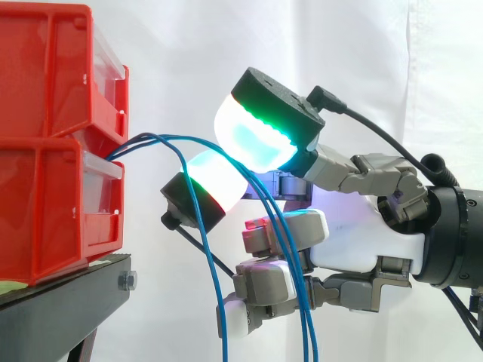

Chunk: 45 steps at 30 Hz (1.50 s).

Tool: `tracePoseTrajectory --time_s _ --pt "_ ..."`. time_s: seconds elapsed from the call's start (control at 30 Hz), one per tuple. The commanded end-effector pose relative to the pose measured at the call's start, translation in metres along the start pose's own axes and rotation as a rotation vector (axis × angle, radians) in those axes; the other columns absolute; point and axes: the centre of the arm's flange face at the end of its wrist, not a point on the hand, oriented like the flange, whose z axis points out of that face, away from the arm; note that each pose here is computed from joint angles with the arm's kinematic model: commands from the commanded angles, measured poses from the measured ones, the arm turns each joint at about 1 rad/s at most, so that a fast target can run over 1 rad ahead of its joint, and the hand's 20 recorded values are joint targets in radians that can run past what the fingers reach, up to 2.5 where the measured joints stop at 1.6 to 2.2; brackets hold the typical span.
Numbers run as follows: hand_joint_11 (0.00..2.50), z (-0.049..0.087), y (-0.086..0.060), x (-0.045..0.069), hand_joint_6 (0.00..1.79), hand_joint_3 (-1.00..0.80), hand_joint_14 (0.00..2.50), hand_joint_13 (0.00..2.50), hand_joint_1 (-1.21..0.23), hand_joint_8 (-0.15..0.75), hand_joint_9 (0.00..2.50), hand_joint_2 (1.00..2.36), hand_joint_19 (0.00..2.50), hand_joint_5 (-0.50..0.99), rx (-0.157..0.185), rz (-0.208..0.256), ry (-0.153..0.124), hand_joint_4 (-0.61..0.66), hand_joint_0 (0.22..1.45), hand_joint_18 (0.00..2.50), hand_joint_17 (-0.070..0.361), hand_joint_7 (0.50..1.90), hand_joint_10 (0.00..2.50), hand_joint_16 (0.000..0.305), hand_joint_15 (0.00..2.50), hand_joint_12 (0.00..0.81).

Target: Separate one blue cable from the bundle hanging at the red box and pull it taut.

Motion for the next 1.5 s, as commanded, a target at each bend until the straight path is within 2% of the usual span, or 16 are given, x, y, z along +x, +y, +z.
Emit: tracePoseTrajectory --time_s 0.0,0.13,0.27,0.33,0.53,0.6,0.7,0.8,0.93,0.97,1.13,1.17,1.23,1.37,1.43,1.47 --pt "1.39 0.0 0.0 0.0 0.93 -0.36 0.03 1.22 -0.85 0.283 1.31 1.01 0.59 -0.17 0.0 -0.001 0.0 -0.04 0.72 0.8 0.099 1.14 0.02 0.044 0.96 0.346" --pt "1.38 -0.0001 0.0001 0.0012 0.94 -0.5 0.03 1.19 -0.9 0.279 1.26 1.0 0.58 -0.19 0.0 -0.001 0.002 -0.02 0.79 0.76 0.097 1.11 0.02 0.043 0.95 0.343" --pt "1.38 -0.0001 0.0001 0.0012 0.94 -0.5 0.03 1.18 -0.93 0.27 1.25 1.0 0.56 -0.19 0.0 0.001 0.002 -0.03 0.8 0.75 0.096 1.09 0.02 0.043 0.95 0.342" --pt "1.37 -0.0001 0.0001 0.0012 0.93 -0.5 0.03 1.17 -0.95 0.27 1.24 1.0 0.55 -0.19 0.0 0.001 0.002 -0.02 0.77 0.75 0.096 1.05 0.02 0.043 0.94 0.342" --pt "1.37 -0.0001 0.0 0.0011 0.92 -0.5 0.03 1.16 -0.95 0.273 1.25 1.0 0.58 -0.17 0.0 0.001 0.0 -0.04 0.66 0.74 0.095 1.05 0.02 0.042 0.94 0.343" --pt "1.36 0.0 0.0012 0.001 0.9 -0.5 0.03 1.17 -0.89 0.277 1.26 1.0 0.59 -0.16 -0.001 0.001 0.0 -0.06 0.6 0.74 0.096 1.06 0.02 0.043 0.95 0.343" --pt "1.32 -0.0001 0.0 0.0011 0.86 -0.5 0.03 1.19 -0.72 0.277 1.29 1.0 0.6 -0.13 0.0 0.001 0.0 -0.1 0.57 0.74 0.096 1.08 0.03 0.043 0.94 0.346" --pt "1.24 -0.0001 0.0 0.0011 0.82 -0.5 0.03 1.19 -0.67 0.278 1.31 1.0 0.6 -0.11 0.0 0.001 0.0 -0.12 0.59 0.74 0.095 1.1 0.03 0.042 0.93 0.343" --pt "1.19 -0.0001 0.0001 0.0012 0.78 -0.48 0.03 1.19 -0.67 0.282 1.32 1.0 0.6 -0.1 0.0 0.001 0.002 -0.11 0.6 0.74 0.095 1.09 0.03 0.042 0.93 0.339" --pt "1.2 -0.0001 0.0001 0.0012 0.78 -0.43 0.03 1.19 -0.69 0.278 1.31 1.01 0.61 -0.1 0.0 0.001 0.002 -0.11 0.6 0.74 0.095 1.13 0.03 0.042 0.92 0.345" --pt "1.24 -0.0001 0.0 0.0011 0.86 -0.24 0.03 1.15 -0.8 0.289 1.23 1.02 0.6 -0.17 0.0 0.001 0.0 -0.02 0.63 0.73 0.1 1.11 0.03 0.044 0.91 0.358" --pt "1.26 -0.0002 0.0001 0.0023 0.88 -0.24 0.03 1.14 -0.8 0.293 1.22 1.02 0.6 -0.18 0.0 0.001 0.001 -0.03 0.64 0.73 0.1 1.07 0.03 0.045 0.91 0.359" --pt "1.26 -0.0001 0.0 0.0011 0.9 -0.23 0.03 1.12 -0.83 0.291 1.17 1.02 0.58 -0.2 0.0 0.001 0.0 -0.02 0.67 0.72 0.102 1.09 0.03 0.045 0.9 0.36" --pt "1.26 -0.0001 0.0 0.0011 0.91 -0.32 0.03 1.09 -0.86 0.287 1.1 1.02 0.57 -0.22 0.0 0.001 0.0 0.04 0.73 0.7 0.102 1.04 0.02 0.046 0.89 0.361" --pt "1.26 -0.0001 0.0 0.0011 0.91 -0.48 0.03 1.08 -0.87 0.286 1.1 1.0 0.56 -0.22 0.0 0.001 0.0 0.06 0.78 0.7 0.102 0.99 0.02 0.045 0.89 0.362" --pt "1.26 -0.0002 0.0001 0.0023 0.91 -0.5 0.03 1.08 -0.87 0.286 1.1 1.0 0.56 -0.22 0.0 0.001 0.001 0.06 0.78 0.7 0.102 0.98 0.02 0.045 0.89 0.361"
